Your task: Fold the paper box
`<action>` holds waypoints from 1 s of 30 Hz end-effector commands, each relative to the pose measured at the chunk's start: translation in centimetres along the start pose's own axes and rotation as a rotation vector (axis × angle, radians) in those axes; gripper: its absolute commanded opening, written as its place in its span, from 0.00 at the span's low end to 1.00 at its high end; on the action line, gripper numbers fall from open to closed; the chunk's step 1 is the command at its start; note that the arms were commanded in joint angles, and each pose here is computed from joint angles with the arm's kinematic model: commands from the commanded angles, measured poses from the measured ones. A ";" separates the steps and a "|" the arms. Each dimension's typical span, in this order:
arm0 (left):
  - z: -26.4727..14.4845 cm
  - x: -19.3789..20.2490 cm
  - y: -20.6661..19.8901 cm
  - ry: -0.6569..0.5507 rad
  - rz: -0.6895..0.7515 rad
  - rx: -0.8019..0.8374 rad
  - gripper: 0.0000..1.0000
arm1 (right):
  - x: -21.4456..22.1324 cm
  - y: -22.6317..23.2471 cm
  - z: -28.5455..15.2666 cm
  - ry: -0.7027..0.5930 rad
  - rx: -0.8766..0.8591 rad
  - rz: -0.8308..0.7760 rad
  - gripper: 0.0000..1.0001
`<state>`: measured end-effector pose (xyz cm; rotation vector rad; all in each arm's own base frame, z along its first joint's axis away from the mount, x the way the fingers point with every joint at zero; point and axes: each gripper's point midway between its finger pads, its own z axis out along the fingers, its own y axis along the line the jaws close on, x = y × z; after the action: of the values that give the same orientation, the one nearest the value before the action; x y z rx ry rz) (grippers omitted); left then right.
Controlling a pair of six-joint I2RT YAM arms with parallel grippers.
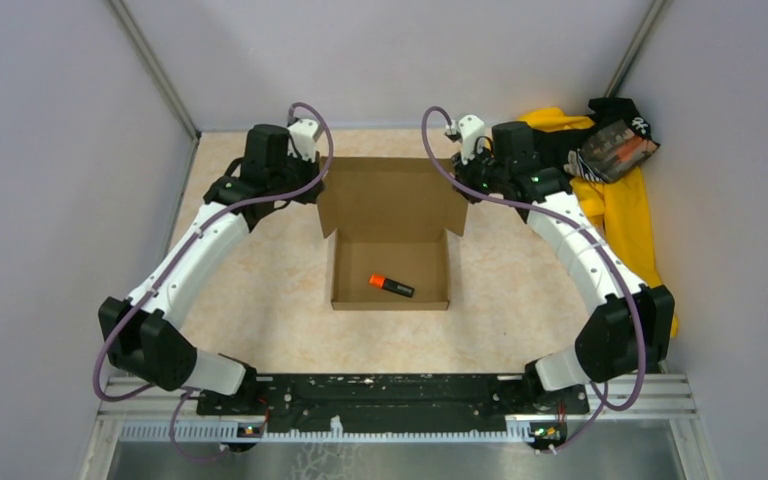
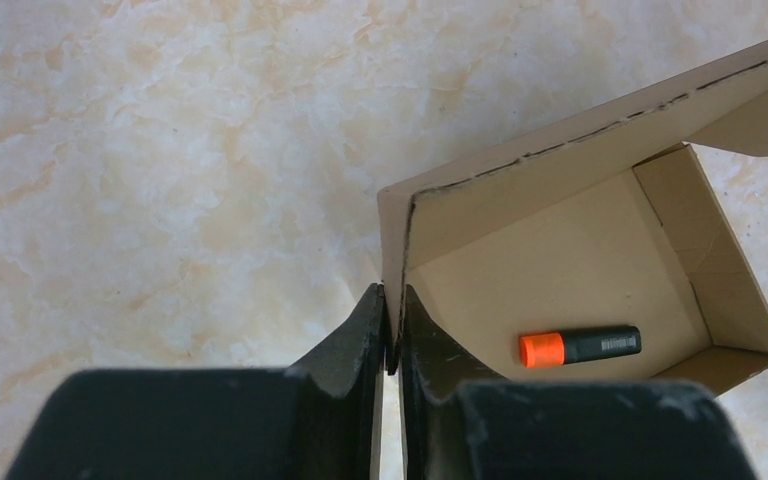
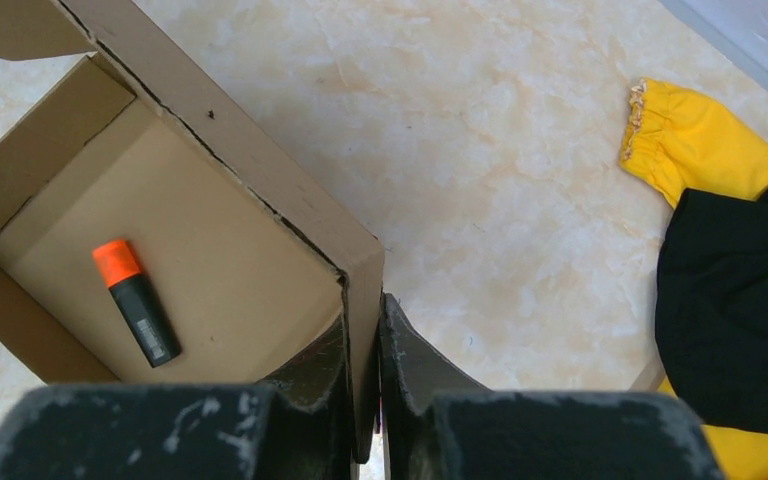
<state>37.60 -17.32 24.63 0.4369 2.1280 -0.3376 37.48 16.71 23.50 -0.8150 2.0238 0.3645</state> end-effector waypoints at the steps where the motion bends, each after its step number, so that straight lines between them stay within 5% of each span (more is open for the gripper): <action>1: 0.3 -1.2 -1.0 -0.031 -0.021 -0.007 0.12 | -3.5 0.3 -1.0 -0.082 0.037 -0.018 0.06; 30: 0.5 -2.0 -3.8 -0.101 -0.096 -0.041 0.11 | -5.4 1.8 -0.2 -0.138 0.269 0.120 0.00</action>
<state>37.55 -18.45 24.68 0.2768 2.1284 -0.2516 37.82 17.78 24.18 -0.5508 2.0804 0.1340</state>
